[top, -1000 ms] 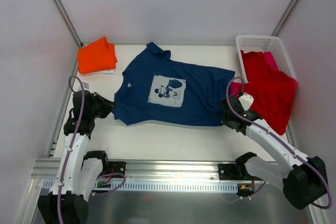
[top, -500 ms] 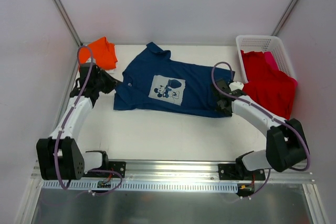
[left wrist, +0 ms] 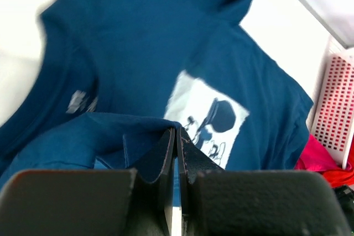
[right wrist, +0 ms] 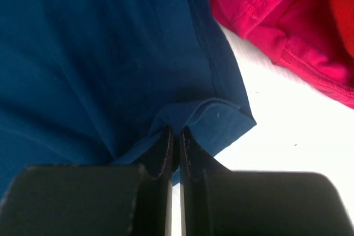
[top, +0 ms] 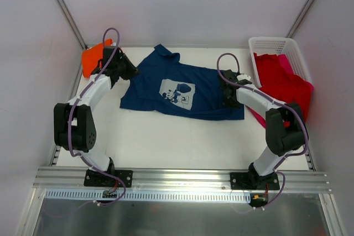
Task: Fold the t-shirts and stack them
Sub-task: Fold the flattened tshirt in 1/3 of the way
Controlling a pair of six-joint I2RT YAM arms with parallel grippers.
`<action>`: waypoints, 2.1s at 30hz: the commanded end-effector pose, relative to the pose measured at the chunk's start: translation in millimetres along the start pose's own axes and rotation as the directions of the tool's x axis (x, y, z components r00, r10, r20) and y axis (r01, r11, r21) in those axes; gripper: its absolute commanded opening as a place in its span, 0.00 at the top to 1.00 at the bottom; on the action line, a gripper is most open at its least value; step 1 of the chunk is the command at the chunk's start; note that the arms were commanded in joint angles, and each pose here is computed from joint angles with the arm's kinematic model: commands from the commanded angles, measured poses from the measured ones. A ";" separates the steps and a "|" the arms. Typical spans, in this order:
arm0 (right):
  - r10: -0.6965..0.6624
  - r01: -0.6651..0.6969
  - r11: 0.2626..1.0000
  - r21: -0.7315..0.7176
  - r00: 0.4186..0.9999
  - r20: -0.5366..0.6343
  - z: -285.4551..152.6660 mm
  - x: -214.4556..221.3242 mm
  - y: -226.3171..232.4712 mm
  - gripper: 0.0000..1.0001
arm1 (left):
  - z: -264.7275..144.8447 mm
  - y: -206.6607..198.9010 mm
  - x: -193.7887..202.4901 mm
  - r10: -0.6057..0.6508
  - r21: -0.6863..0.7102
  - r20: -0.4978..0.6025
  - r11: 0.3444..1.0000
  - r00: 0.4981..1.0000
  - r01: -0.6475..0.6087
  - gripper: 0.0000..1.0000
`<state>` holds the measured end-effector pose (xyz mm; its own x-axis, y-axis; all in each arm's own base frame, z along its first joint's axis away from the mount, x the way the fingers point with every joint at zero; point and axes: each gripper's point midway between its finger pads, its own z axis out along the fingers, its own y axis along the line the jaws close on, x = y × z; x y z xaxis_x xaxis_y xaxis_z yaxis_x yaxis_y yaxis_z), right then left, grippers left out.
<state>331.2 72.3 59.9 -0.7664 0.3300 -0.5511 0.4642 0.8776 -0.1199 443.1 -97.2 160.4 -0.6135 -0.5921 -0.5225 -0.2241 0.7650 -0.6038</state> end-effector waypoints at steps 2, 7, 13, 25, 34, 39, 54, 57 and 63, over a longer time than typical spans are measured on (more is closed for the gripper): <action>0.021 -0.021 1.000 -0.003 1.000 0.016 1.5 -17.4 0.6 1.00 | 13.1 -39.9 -31.7 0.100 0.093 0.061 0.990 0.993 -0.105 1.00; 0.046 -0.047 0.999 0.025 0.999 0.013 8.5 -20.2 -10.4 1.00 | 33.5 -44.9 -36.6 0.120 0.104 0.044 0.987 0.992 -0.124 1.00; 0.093 -0.092 0.994 0.066 0.996 -0.014 20.1 -16.1 -29.7 0.99 | 53.3 -44.9 -37.0 0.140 0.112 0.018 0.984 0.990 -0.141 1.00; 0.092 -0.087 0.993 0.080 0.994 -0.063 40.3 -8.9 -24.8 1.00 | 78.4 -30.3 -29.1 0.160 0.085 -0.019 0.984 0.987 -0.158 1.00; 0.099 -0.096 0.993 0.073 0.994 -0.037 40.2 -18.3 -23.2 0.03 | 97.4 -20.3 -34.4 0.196 0.043 -0.005 0.980 0.981 -0.196 0.98; 0.084 -0.084 0.991 0.102 0.996 0.003 28.3 -31.3 -32.0 0.00 | 112.1 -8.4 -51.8 0.241 -0.037 0.048 0.970 0.969 -0.239 0.27; -0.078 0.180 0.859 -0.480 0.971 0.226 -133.6 -104.6 107.6 0.01 | -31.8 -84.9 -63.1 0.262 0.043 0.269 0.958 0.927 -0.283 0.01; -0.172 0.255 0.763 -0.594 0.966 0.194 -150.3 -81.6 171.1 0.02 | -38.6 -48.3 -6.8 0.263 -0.020 0.199 0.964 0.944 -0.264 0.01; -0.321 0.280 0.550 -0.786 0.941 0.110 -144.0 -17.4 281.3 0.36 | -58.0 -10.2 53.2 0.238 -0.043 0.135 0.971 0.962 -0.234 0.04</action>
<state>425.2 315.5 193.2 -0.7358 0.0737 -0.6732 -0.2018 0.9250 0.3218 389.7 -135.4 203.3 -0.5218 -0.3865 -0.7605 -0.0109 0.8944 -0.4472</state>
